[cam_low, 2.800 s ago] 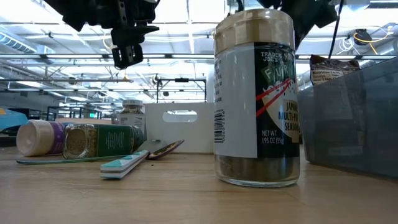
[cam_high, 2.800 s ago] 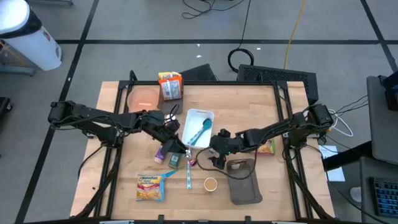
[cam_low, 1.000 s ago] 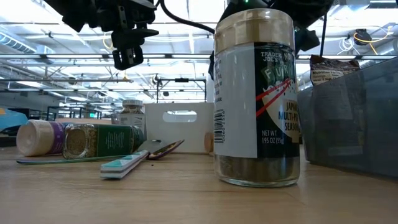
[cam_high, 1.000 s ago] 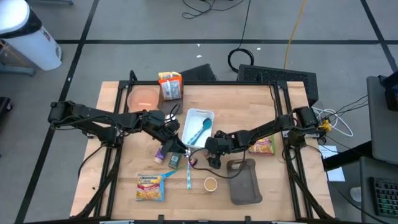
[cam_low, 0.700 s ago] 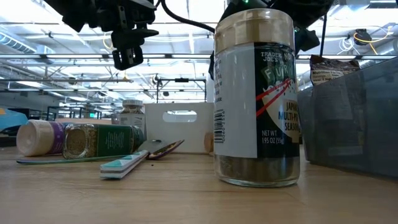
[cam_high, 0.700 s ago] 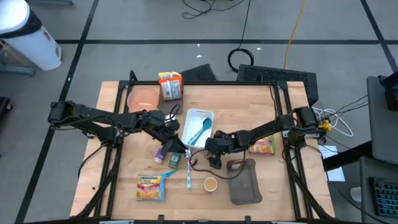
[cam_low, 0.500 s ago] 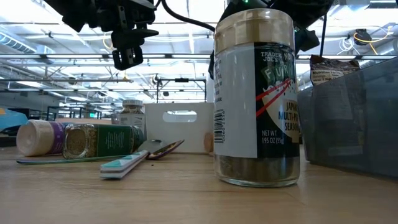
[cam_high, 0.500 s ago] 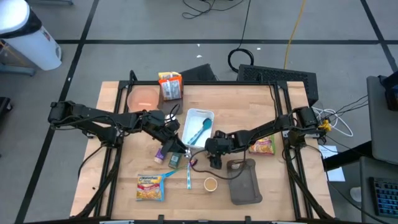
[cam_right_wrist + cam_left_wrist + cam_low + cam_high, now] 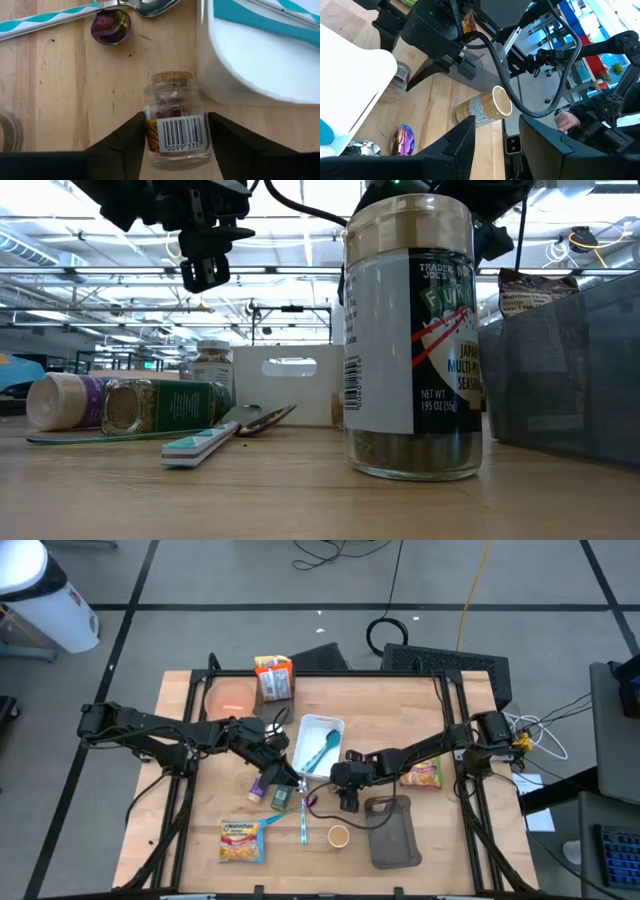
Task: Pick & Place Food Item
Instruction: Put the brown seasoning bottle into the bottom black bin
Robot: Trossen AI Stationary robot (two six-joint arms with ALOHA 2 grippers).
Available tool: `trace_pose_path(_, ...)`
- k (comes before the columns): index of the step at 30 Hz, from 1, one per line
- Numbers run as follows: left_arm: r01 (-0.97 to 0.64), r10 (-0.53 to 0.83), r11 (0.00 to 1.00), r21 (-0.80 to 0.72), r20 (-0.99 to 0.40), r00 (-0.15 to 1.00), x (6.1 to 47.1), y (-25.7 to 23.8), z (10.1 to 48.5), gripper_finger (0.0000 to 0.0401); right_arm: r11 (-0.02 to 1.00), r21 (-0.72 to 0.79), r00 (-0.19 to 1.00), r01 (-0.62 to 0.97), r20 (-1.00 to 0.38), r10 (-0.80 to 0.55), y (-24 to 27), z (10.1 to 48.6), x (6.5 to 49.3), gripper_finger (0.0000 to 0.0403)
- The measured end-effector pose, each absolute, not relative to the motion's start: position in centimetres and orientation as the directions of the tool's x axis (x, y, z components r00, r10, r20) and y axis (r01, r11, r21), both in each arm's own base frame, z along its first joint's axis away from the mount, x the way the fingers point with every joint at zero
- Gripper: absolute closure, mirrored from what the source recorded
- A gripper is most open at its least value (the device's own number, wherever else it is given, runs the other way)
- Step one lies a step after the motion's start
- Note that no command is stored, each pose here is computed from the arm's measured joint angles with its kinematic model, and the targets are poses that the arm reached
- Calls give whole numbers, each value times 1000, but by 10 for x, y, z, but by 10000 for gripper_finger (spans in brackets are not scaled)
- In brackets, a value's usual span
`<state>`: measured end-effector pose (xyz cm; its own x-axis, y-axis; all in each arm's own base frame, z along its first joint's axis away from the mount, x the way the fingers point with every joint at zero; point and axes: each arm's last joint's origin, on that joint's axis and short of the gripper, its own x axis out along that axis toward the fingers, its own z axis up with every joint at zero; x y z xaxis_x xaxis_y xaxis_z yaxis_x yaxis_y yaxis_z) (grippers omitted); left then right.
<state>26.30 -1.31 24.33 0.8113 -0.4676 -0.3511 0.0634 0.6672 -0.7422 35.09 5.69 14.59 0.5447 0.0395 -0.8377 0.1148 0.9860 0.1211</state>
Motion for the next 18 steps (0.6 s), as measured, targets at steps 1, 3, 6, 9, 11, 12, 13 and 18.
trace_pose_path(1, 63, -468, 667, -742, -351, 811, 263, -13, 243, 242, 986, 121, 541, 117, -840, 39, 57, 146, 350, 226)
trace_pose_path(3, 63, -468, 667, -743, -351, 811, 263, -13, 243, 242, 985, 122, 537, 120, -842, 39, 57, 146, 350, 227)
trace_pose_path(6, 63, -468, 666, -743, -351, 811, 263, -13, 243, 242, 985, 125, 537, 120, -843, 41, 57, 146, 350, 227)
trace_pose_path(9, 62, -468, 666, -743, -351, 811, 263, -13, 243, 242, 983, 153, 531, 100, -844, 77, 58, 146, 350, 227)
trace_pose_path(11, 62, -468, 666, -743, -351, 811, 263, -13, 243, 242, 983, 162, 525, 89, -846, 92, 58, 145, 350, 222)
trace_pose_path(12, 62, -468, 666, -743, -351, 811, 263, -13, 243, 242, 983, 161, 524, 89, -847, 91, 58, 145, 350, 215)
trace_pose_path(13, 62, -468, 666, -743, -351, 811, 263, -13, 243, 242, 983, 159, 524, 89, -847, 90, 59, 145, 349, 206)
trace_pose_path(18, 62, -468, 666, -743, -351, 811, 263, -13, 243, 242, 990, 109, 493, 86, -869, 52, 57, 141, 346, 182)
